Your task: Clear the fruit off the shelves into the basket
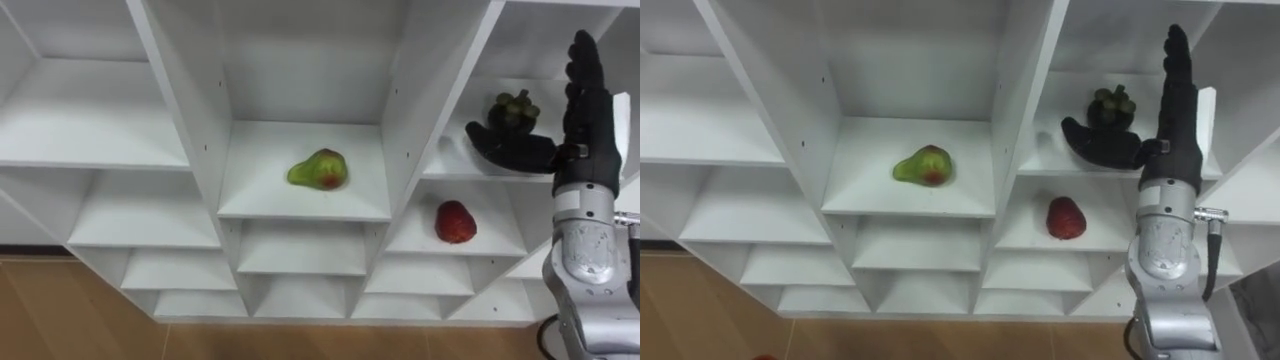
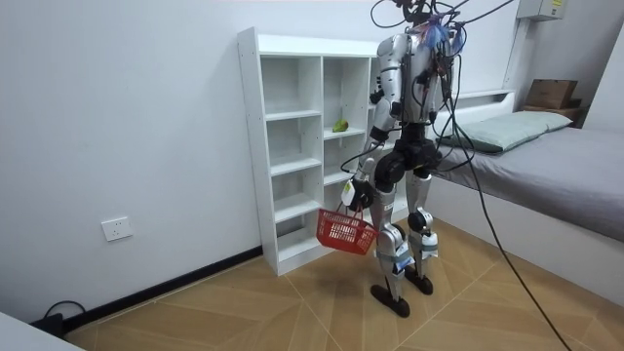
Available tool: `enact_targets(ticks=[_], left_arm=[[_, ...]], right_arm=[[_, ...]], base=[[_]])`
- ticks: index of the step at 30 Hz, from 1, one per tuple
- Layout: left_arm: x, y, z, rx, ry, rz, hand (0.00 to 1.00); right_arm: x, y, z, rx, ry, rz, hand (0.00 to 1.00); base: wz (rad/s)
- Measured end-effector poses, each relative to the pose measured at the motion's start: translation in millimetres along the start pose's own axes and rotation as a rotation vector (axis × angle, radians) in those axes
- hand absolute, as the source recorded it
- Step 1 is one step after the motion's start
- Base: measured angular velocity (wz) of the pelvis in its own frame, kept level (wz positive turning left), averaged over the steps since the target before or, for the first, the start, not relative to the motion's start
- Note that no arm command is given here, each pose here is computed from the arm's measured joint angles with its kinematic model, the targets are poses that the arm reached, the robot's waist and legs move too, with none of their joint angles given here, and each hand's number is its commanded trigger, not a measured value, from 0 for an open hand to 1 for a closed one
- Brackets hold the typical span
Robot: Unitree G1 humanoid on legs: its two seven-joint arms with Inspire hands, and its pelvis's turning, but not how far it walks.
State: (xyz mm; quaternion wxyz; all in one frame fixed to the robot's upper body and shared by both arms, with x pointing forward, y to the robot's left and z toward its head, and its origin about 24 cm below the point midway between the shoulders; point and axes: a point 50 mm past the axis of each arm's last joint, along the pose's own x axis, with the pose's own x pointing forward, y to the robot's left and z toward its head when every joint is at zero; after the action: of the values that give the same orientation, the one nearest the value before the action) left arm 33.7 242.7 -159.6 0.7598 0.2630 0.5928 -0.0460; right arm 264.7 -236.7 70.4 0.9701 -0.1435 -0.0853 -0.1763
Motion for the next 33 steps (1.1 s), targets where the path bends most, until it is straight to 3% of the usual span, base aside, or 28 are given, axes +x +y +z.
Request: enact_targets(ticks=[16, 33], left_arm=[[0.5, 1.7, -1.1, 0.024, 0.025, -0.007, 1.0], [-0.1, 3.5, -2.7, 0.008, 0.04, -0.017, 1.0]], right_arm=[[-0.2, 0.1, -16.8, -0.026, 0.072, 0.013, 0.0], [14.0, 1.7, -42.3, -0.078, 0.207, 0.126, 0.0]], base=[[0.01], [0.01]])
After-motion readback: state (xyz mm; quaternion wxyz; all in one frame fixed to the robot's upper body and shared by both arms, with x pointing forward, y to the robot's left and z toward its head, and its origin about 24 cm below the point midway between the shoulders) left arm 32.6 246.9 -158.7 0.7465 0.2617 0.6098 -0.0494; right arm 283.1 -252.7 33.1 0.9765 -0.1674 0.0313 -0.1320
